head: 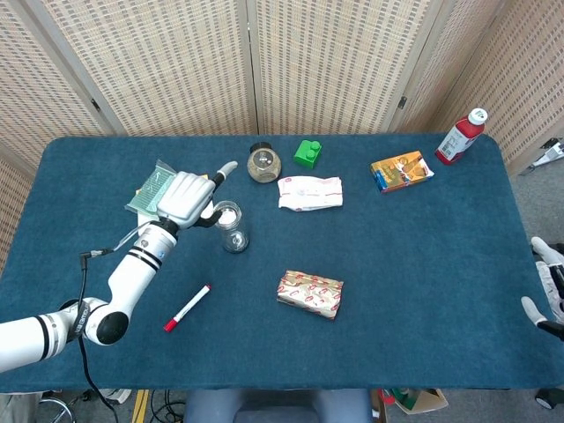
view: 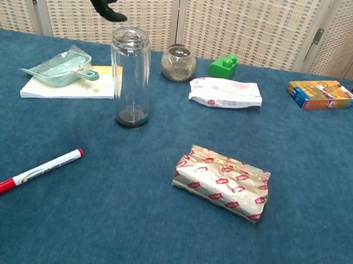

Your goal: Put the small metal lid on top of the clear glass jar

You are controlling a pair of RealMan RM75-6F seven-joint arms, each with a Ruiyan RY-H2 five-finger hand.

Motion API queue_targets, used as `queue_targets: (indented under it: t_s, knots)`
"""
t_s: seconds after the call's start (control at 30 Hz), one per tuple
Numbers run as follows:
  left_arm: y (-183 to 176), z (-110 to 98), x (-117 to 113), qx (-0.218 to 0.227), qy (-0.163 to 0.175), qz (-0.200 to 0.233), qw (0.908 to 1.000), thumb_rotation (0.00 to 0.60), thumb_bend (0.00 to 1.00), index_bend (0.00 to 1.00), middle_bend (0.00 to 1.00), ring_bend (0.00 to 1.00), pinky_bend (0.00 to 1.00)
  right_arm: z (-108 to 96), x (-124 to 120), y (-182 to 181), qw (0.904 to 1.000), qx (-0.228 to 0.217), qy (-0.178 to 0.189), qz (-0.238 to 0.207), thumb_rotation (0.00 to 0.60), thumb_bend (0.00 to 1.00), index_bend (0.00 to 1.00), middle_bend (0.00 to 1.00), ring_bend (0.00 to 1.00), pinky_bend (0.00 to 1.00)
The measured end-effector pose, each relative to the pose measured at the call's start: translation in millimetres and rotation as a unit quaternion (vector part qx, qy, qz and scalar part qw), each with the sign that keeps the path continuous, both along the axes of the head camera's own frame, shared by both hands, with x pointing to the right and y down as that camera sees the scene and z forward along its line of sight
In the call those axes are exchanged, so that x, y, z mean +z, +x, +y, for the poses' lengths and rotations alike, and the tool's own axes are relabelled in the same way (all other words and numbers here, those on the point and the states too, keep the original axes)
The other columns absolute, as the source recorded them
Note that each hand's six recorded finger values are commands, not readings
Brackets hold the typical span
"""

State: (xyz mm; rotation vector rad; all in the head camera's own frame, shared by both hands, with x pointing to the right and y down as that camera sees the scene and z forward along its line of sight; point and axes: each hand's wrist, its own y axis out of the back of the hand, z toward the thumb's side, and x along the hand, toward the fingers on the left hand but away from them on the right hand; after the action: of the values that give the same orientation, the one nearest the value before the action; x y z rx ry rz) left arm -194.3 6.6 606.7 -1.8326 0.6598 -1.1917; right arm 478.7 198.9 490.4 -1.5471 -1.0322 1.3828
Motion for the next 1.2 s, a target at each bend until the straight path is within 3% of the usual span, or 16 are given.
queue_targets:
  t_s: [0.37,0.87,1.03,1.2]
  knots:
    - [-5.9,1.6,-9.0,-0.015,0.001,0.018,0.9997,0.6,0.35,0.0,0.88,0.85,1.0,-2.4,1.1,-2.4,1.0,-0.003,-0.001,0.0,0.6,0.3,0.02,0.19,0.08,0.23]
    - [-31.8,25.1,-17.4,-0.019,-0.001,0.017,0.9997,0.6,0.35,0.16,0.88,0.84,1.0,-17.1,-12.8,2.1,0.9998,0.005,0.016,0.012,0.6,0.31,0.02,0.19,0.08,0.23]
    - [-48.8,29.7,-19.5,-0.043,0.005,0.016,0.9989,0.6,0.35,0.27,0.81,0.79,1.0,-18.6,-11.6,1.1,0.9999,0.005,0.012,0.01,0.6,0.3,0.02,0.19,0.08,0.23]
    - [-72.3,39.5,-22.5,-0.078,0.017,0.013,0.9967,0.6,0.35,0.29,0.73,0.71,1.0,-18.5,-9.5,2.4,0.9999,0.006,0.006,0.009,0.6,0.31,0.02,0.19,0.08,0.23]
